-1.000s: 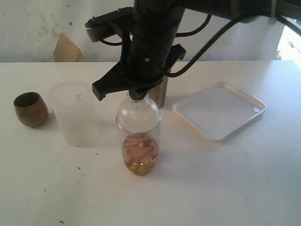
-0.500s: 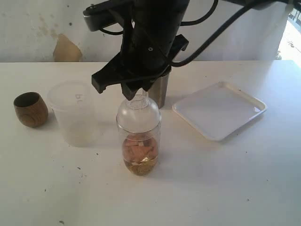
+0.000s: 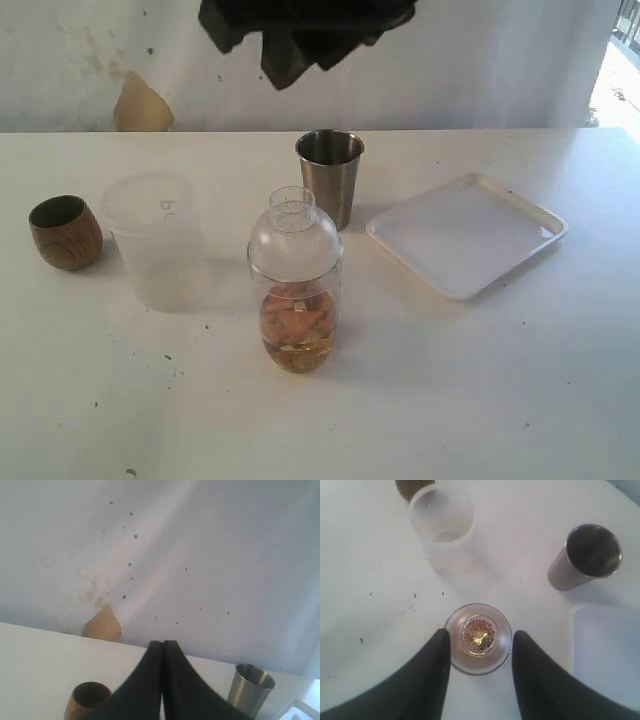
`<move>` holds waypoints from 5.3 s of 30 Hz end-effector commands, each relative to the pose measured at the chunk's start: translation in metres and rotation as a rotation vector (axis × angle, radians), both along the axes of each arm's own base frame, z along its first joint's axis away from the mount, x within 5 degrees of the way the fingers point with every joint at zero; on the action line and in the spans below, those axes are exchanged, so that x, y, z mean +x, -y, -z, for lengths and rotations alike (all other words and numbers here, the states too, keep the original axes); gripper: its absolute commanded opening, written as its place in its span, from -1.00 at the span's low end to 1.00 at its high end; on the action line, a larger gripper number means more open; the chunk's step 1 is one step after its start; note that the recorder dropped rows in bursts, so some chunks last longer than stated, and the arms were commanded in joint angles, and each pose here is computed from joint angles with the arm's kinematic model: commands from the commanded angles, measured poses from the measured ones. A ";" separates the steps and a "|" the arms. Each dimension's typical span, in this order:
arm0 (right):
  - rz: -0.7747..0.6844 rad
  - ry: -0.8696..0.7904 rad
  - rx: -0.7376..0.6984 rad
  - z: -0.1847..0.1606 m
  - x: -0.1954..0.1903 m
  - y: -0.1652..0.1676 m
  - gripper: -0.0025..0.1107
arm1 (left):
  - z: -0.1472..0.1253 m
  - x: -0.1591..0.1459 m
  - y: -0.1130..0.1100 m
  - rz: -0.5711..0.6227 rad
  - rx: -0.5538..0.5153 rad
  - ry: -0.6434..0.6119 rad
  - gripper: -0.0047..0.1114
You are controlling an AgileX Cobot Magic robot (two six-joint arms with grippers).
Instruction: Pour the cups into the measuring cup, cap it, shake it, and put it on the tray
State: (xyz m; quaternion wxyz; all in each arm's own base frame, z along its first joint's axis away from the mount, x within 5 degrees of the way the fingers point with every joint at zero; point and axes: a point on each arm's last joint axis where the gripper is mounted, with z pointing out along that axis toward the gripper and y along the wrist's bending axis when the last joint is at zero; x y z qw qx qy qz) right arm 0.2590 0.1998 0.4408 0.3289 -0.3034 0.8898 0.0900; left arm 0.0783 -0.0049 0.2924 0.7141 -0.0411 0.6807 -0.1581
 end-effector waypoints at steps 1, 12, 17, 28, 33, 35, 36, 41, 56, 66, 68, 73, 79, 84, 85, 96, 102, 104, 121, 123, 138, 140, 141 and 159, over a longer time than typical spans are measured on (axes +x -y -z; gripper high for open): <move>-0.004 0.083 0.043 -0.028 -0.021 0.019 -0.28 | 0.001 -0.001 0.002 0.028 -0.006 0.000 -0.92; -0.004 0.136 0.088 -0.048 -0.041 0.034 -0.28 | 0.001 -0.001 0.003 0.038 -0.004 0.001 -0.92; -0.004 0.136 0.088 -0.048 -0.041 0.034 -0.28 | 0.001 -0.001 0.003 0.038 -0.004 0.001 -0.92; -0.004 0.136 0.088 -0.048 -0.041 0.034 -0.28 | 0.013 -0.005 0.000 0.015 -0.093 -0.289 -0.92; -0.004 0.136 0.088 -0.048 -0.041 0.034 -0.28 | 0.021 -0.012 0.015 0.227 0.196 -0.324 -0.92; -0.004 0.136 0.088 -0.048 -0.041 0.034 -0.28 | 0.021 -0.015 0.023 0.321 0.268 -0.284 -0.92; -0.004 0.136 0.088 -0.048 -0.041 0.034 -0.28 | 0.022 -0.016 0.028 0.369 0.291 -0.244 -0.92; -0.004 0.136 0.088 -0.048 -0.041 0.034 -0.28 | 0.034 -0.007 0.030 0.286 0.175 0.009 -0.92; -0.004 0.136 0.088 -0.048 -0.041 0.034 -0.28 | 0.096 -0.015 0.002 -0.047 0.318 -0.158 -0.92; -0.010 0.131 0.099 -0.049 -0.042 0.034 -0.28 | 0.100 -0.023 -0.007 -0.194 0.268 -0.198 -0.92; -0.010 0.131 0.099 -0.049 -0.042 0.034 -0.28 | 0.098 -0.023 -0.007 -0.200 0.270 -0.177 -0.92; -0.010 0.131 0.099 -0.049 -0.042 0.034 -0.28 | 0.097 -0.022 -0.009 -0.222 0.382 -0.158 -0.92; -0.010 0.131 0.099 -0.049 -0.042 0.034 -0.28 | 0.097 -0.022 -0.009 -0.220 0.374 -0.158 -0.92; -0.010 0.131 0.099 -0.049 -0.042 0.034 -0.28 | 0.097 -0.022 -0.009 -0.219 0.371 -0.158 -0.92; -0.010 0.131 0.099 -0.049 -0.042 0.034 -0.28 | 0.098 -0.023 -0.009 -0.219 0.399 -0.168 -0.92; -0.010 0.131 0.099 -0.049 -0.042 0.034 -0.28 | 0.099 -0.023 -0.009 -0.219 0.312 -0.187 -0.92; -0.010 0.131 0.099 -0.049 -0.042 0.034 -0.28 | 0.099 -0.023 -0.009 -0.219 0.312 -0.187 -0.92; -0.010 0.131 0.099 -0.049 -0.042 0.034 -0.28 | 0.099 -0.023 -0.009 -0.219 0.312 -0.187 -0.92; -0.063 0.206 0.215 -0.058 -0.039 0.023 -0.28 | 0.099 -0.023 -0.009 -0.219 0.312 -0.185 -0.92; -0.081 0.198 0.229 -0.058 -0.040 0.021 -0.27 | 0.098 -0.023 -0.009 -0.220 0.311 -0.177 -0.92; -0.215 0.365 0.234 -0.029 -0.070 0.039 0.90 | 0.098 -0.023 -0.009 -0.221 0.311 -0.174 -0.92; -0.207 0.450 0.303 -0.011 -0.087 0.053 0.90 | 0.098 -0.023 -0.009 -0.221 0.311 -0.173 -0.92; -0.192 0.474 0.336 -0.002 -0.090 0.055 0.90 | 0.098 -0.023 -0.009 -0.221 0.311 -0.173 -0.92; -0.053 0.501 0.408 0.232 -0.078 0.057 0.90 | 0.098 -0.023 -0.009 -0.221 0.311 -0.173 -0.92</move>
